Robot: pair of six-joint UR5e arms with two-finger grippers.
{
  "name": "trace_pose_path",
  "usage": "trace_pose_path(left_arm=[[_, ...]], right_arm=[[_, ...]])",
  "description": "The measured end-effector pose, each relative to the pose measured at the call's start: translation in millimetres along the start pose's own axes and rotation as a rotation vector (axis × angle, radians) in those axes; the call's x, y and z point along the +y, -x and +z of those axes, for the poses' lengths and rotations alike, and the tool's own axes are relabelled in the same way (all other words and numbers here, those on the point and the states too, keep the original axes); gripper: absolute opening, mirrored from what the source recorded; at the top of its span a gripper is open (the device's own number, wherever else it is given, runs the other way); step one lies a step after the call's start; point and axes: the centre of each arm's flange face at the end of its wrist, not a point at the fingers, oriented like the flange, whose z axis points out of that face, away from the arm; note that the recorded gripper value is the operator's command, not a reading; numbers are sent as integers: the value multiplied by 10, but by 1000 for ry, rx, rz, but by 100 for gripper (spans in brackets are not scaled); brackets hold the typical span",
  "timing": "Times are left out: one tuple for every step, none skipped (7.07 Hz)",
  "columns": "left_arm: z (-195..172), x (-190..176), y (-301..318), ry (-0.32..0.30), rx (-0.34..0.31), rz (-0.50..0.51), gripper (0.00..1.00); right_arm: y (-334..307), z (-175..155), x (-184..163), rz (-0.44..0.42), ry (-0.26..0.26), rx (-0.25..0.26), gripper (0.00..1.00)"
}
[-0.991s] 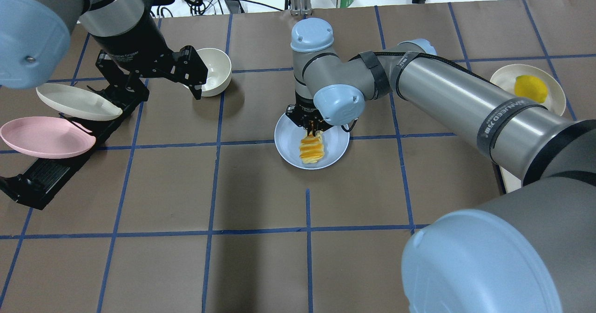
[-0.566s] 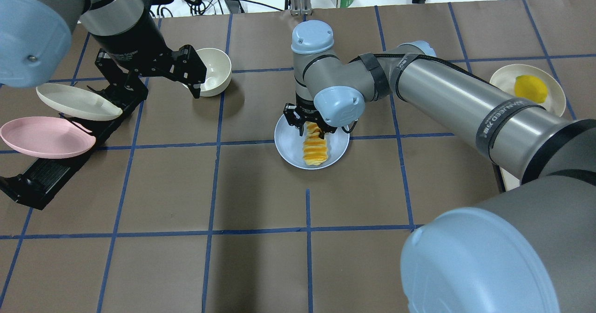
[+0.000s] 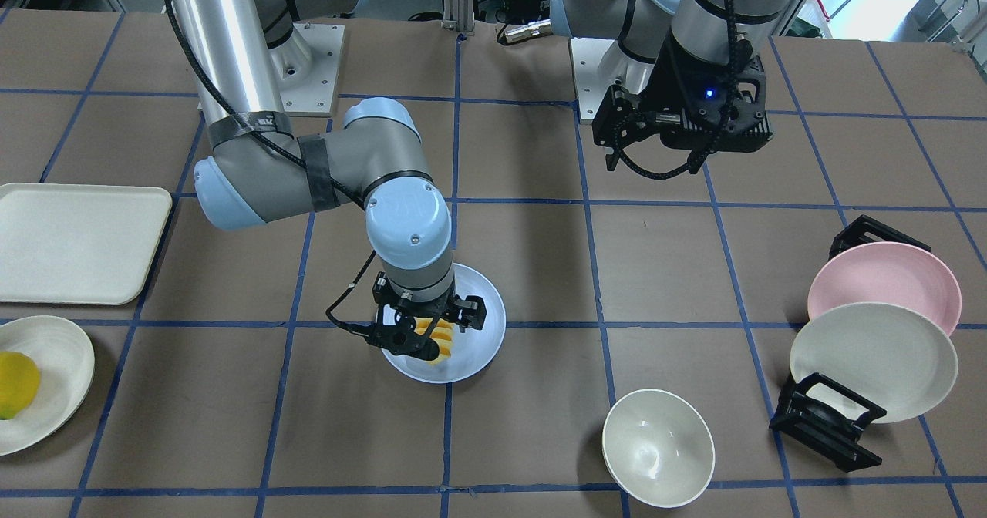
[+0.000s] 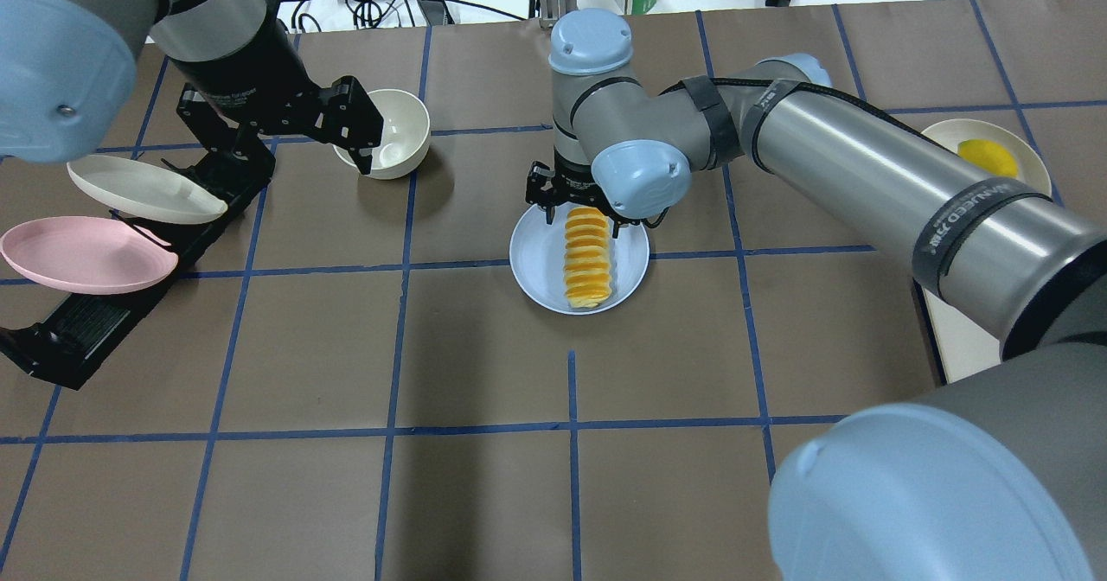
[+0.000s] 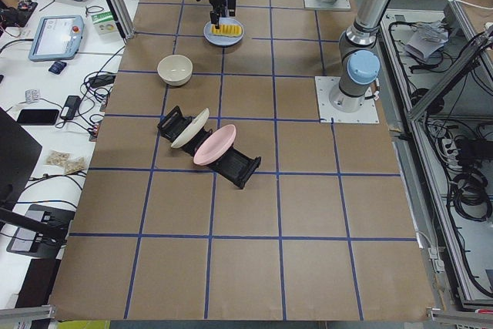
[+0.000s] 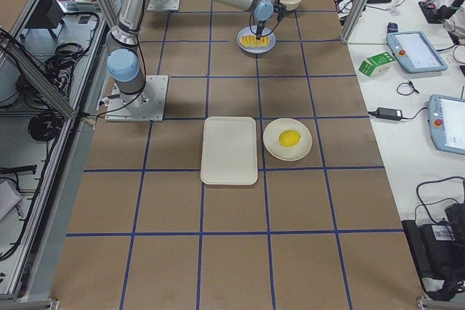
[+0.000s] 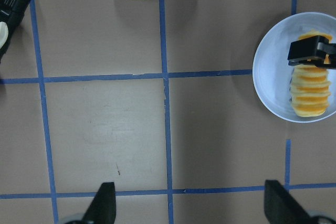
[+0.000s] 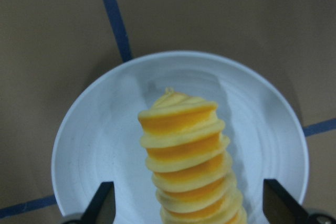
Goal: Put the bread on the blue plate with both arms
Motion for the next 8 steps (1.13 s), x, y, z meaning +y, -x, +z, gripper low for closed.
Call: trace_pose_path(left_arm=[[-5,0,0,-1,0,-2,100],[-16,-2,0,-6,0,-4,100],[-29,-5,0,-13,0,-5,100],[-39,-10,2,-19,0,-6,100],[-57,-28,3,-35,0,-6,100],[-81,-60,2,-63,1,-5,100],[-98,-78,2,-80,-1,-3,100],[-100,-84,4,-87,-3,-3,100]], right_arm=[[-223,-368,-131,32,-39,-25,100],[-525,-748,-225,44,-58,-35,100],[-894,-1169,-250,17,-57,-31,100],[-1339,-1596,-217,-24,-44,-21,100],[-1748,-1943,-144,-65,-31,-14,100],[-2067,-2234,-21,-96,-23,-7,100],[-2262,-2453,127,-110,-18,10,100],[-2352,-2578,248,-116,-18,28,100]])
